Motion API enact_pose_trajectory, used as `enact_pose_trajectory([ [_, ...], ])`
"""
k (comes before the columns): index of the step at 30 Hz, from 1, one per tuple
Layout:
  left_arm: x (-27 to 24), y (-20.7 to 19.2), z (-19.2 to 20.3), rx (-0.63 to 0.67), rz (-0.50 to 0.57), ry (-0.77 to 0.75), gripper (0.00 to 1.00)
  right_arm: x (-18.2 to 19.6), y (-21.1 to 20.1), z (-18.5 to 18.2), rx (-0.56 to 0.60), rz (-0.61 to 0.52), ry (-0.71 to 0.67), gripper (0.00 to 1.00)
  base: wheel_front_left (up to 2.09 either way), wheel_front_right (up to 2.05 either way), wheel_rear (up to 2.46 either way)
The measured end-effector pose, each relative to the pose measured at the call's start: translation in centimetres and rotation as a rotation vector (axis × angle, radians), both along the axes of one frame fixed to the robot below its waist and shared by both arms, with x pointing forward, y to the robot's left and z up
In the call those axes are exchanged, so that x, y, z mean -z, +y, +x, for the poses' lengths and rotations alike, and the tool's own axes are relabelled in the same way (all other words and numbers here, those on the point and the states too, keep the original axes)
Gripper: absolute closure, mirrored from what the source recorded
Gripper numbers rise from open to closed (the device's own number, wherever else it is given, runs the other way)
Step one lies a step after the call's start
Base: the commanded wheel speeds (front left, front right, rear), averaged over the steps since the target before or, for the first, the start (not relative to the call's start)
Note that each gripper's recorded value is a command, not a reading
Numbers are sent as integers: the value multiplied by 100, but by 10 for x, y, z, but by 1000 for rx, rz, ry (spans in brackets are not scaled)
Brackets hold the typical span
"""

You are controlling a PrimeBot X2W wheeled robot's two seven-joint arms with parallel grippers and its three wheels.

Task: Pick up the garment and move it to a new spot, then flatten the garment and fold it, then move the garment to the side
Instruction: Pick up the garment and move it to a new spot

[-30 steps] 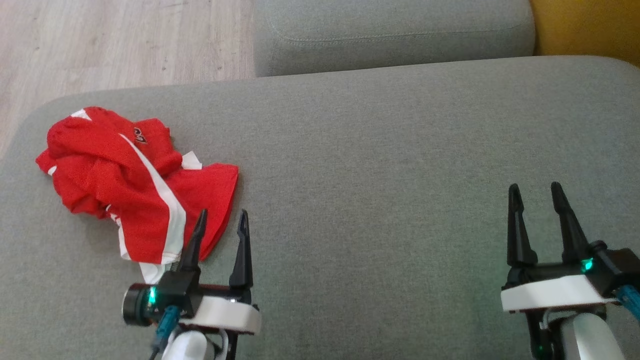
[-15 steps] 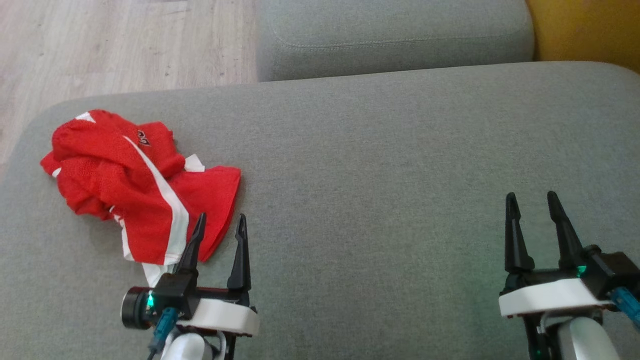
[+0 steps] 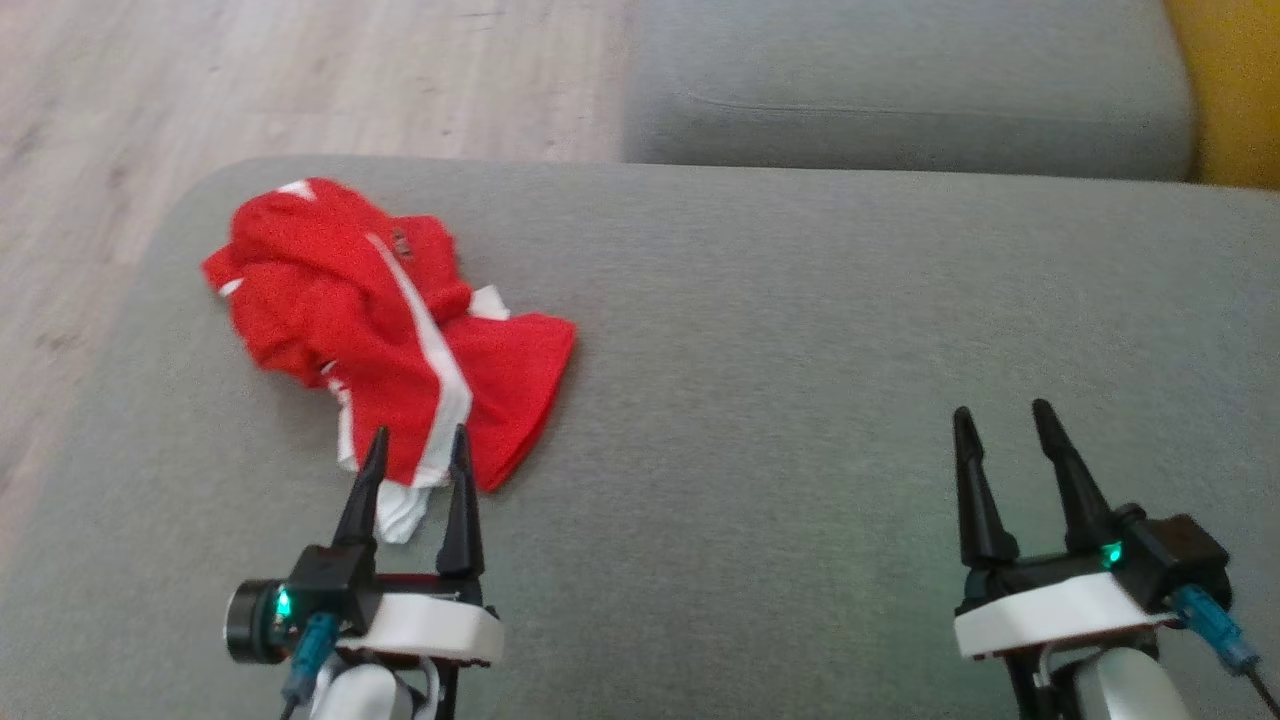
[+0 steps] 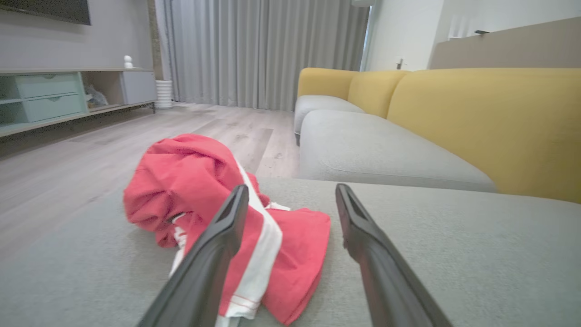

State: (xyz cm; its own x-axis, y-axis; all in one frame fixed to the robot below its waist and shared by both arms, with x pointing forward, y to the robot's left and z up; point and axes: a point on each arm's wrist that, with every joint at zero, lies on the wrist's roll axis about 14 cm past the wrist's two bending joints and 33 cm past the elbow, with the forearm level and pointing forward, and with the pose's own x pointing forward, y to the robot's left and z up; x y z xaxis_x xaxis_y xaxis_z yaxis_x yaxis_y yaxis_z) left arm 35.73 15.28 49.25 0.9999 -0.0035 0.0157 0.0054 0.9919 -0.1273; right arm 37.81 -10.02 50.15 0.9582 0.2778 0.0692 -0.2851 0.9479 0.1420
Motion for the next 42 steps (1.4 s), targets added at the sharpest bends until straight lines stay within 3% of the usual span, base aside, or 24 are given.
enact_pose_trajectory([
  [12, 5, 65, -34, -206, 5, 13, 0, -1, 79, 0, -234, 14, 1, 0, 0, 0, 0],
  [23, 4, 86, -46, -275, 28, 13, 0, 1, 102, -2, -305, 29, 15, 0, 0, 0, 0],
  [27, 7, 86, -39, -245, 22, 23, 0, 8, 100, -1, -301, 31, 32, 0, 0, 0, 0],
  [32, 25, 87, -11, -136, 128, 146, 0, 19, 96, 4, -287, 22, 58, 0, 0, 0, 0],
  [38, -10, 92, 77, 5, 273, 224, 0, 31, 84, 26, -241, 23, 77, 0, 0, 0, 0],
  [39, -11, 89, 101, 32, 274, 276, 0, 32, 80, 35, -227, 27, 75, 0, 0, 0, 0],
  [42, -2, 88, 123, 49, 269, 349, 0, 36, 71, 44, -197, 30, 79, 0, 0, 0, 0],
])
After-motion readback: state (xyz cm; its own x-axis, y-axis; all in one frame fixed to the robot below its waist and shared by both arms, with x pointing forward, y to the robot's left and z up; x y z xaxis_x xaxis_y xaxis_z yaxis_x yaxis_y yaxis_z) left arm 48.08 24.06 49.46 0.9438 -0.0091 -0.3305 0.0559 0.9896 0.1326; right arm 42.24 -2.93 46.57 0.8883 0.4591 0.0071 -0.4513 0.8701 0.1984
